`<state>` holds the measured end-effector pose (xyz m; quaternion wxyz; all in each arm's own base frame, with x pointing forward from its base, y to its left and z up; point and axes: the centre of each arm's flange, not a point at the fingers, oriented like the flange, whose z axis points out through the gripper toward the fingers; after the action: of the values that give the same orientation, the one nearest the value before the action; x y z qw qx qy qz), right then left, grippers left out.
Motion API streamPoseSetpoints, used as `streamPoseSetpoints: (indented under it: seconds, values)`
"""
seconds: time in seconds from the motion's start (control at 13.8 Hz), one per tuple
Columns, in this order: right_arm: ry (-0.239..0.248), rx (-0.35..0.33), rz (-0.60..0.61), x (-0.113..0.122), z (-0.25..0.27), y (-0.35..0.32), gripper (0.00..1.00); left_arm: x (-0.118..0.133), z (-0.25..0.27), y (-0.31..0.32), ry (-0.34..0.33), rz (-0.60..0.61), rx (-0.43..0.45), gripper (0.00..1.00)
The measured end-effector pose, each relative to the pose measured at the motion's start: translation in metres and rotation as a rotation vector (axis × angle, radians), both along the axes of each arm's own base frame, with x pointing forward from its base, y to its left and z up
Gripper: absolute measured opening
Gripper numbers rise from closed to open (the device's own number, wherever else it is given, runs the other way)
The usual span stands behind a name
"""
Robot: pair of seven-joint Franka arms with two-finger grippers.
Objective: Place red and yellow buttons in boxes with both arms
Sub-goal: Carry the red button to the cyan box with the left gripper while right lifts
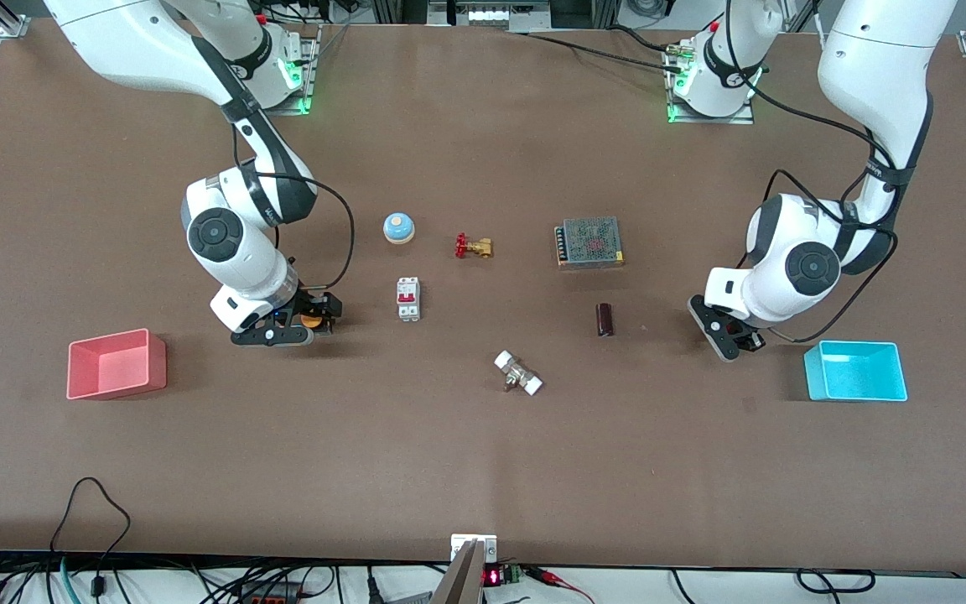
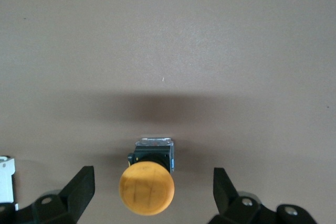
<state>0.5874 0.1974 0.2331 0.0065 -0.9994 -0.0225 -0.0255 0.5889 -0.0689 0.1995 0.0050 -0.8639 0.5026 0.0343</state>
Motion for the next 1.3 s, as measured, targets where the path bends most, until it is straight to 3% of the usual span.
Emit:
streamPoseSetpoints:
  seconds: [0.36, 0.43, 0.51, 0.65, 0.72, 0.94, 1.01, 1.16, 1.3]
  values:
    - [0.013, -0.008, 0.02, -0.004, -0.012, 0.006, 1.0, 0.01, 0.028, 0.003, 0.007, 0.017, 0.011, 0.35]
    - [0.014, -0.012, 0.029, -0.005, -0.014, 0.008, 0.95, 0.015, 0.048, 0.007, 0.025, 0.045, 0.022, 0.35]
    - [0.014, -0.015, 0.035, -0.005, -0.016, 0.009, 0.95, 0.022, 0.072, 0.015, 0.04, 0.096, 0.035, 0.35]
    - [0.012, -0.018, 0.04, -0.005, -0.016, 0.01, 0.77, 0.037, 0.117, 0.038, 0.047, 0.22, 0.053, 0.35]
    - [0.011, -0.019, 0.041, -0.005, -0.015, 0.01, 0.77, 0.042, 0.133, 0.051, 0.043, 0.289, 0.059, 0.35]
    - [0.006, -0.027, 0.052, -0.005, -0.015, 0.01, 0.47, 0.056, 0.16, 0.1, -0.004, 0.532, 0.064, 0.35]
    - [0.004, -0.031, 0.058, -0.005, -0.015, 0.01, 0.46, 0.058, 0.163, 0.122, -0.015, 0.613, 0.064, 0.35]
    - [0.003, -0.034, 0.062, -0.005, -0.015, 0.01, 0.36, 0.061, 0.159, 0.167, -0.011, 0.751, 0.039, 0.35]
    - [-0.004, -0.034, 0.066, -0.003, -0.013, 0.01, 0.36, 0.059, 0.141, 0.202, 0.02, 0.853, 0.004, 0.35]
